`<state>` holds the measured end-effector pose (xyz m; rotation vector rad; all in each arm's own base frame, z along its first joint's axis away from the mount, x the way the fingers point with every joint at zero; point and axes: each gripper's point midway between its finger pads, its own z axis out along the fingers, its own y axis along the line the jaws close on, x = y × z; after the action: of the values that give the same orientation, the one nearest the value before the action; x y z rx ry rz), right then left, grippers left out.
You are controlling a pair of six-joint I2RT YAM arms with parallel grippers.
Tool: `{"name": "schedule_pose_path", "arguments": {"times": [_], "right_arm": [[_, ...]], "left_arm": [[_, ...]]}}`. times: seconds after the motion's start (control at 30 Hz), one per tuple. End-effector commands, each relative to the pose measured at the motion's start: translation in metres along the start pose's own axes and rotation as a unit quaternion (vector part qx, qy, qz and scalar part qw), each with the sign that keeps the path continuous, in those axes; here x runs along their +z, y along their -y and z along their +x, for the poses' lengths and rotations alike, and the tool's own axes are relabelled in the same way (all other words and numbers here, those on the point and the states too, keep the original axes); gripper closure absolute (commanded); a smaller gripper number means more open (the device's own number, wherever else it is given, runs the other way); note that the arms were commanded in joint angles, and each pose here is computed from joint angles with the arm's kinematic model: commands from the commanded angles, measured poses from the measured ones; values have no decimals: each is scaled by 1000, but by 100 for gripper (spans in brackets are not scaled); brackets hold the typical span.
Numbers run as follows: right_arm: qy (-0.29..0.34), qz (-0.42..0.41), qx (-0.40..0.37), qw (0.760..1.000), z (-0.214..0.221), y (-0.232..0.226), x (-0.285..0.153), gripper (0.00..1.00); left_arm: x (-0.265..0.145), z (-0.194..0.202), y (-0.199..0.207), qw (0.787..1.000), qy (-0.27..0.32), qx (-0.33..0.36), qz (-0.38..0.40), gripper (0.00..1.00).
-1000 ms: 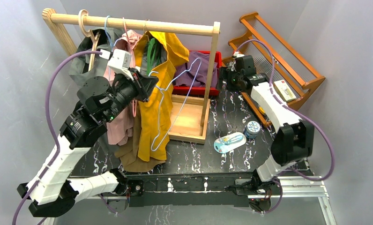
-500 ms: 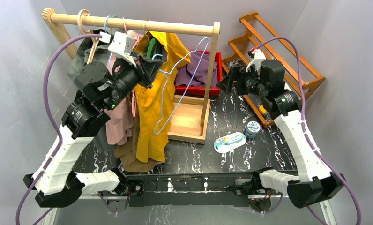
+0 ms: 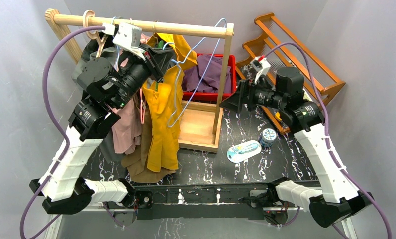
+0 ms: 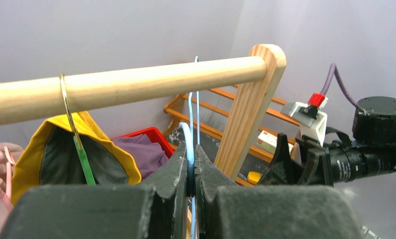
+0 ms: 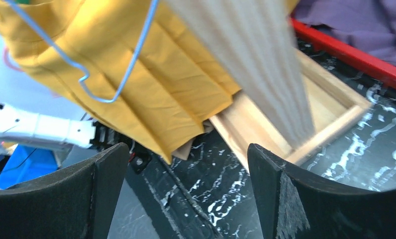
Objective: Remove the skirt from the hanger
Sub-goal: Place the hanger at the clothesline.
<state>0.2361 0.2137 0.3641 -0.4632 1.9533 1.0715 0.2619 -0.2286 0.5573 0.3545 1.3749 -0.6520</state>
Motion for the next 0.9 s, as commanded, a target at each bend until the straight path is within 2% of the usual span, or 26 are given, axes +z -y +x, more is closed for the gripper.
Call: {"name": "schedule_pose_path", "arguments": {"times": [0.0,0.2,0.3,0.37,0.6,0.7,0.87], "right_arm": [[13,-61,-36,997,-16,-54,6,5],[-1,-120,-58,991,-2,-126,39,7],[11,-136,-65,989,-7,-151,48,7],[30,-150,-69,986,-16,-165,52,12],[105,-157,-64,980,-39,-182,60,30],[132,-113,-79,982,-42,-175,64,40],[152,-71,-104,980,-44,-167,72,44]], "left_arm": [[-8,-44,5,998,67,5,13,100],[-9,-49,2,997,76,7,4,100],[-9,-50,0,997,79,2,-1,100],[-11,-51,1,997,82,-6,-1,100],[-16,-55,-8,994,102,-40,-28,100],[-18,-58,-9,992,111,-54,-30,100],[-15,-57,-7,991,109,-66,-26,100]]}}
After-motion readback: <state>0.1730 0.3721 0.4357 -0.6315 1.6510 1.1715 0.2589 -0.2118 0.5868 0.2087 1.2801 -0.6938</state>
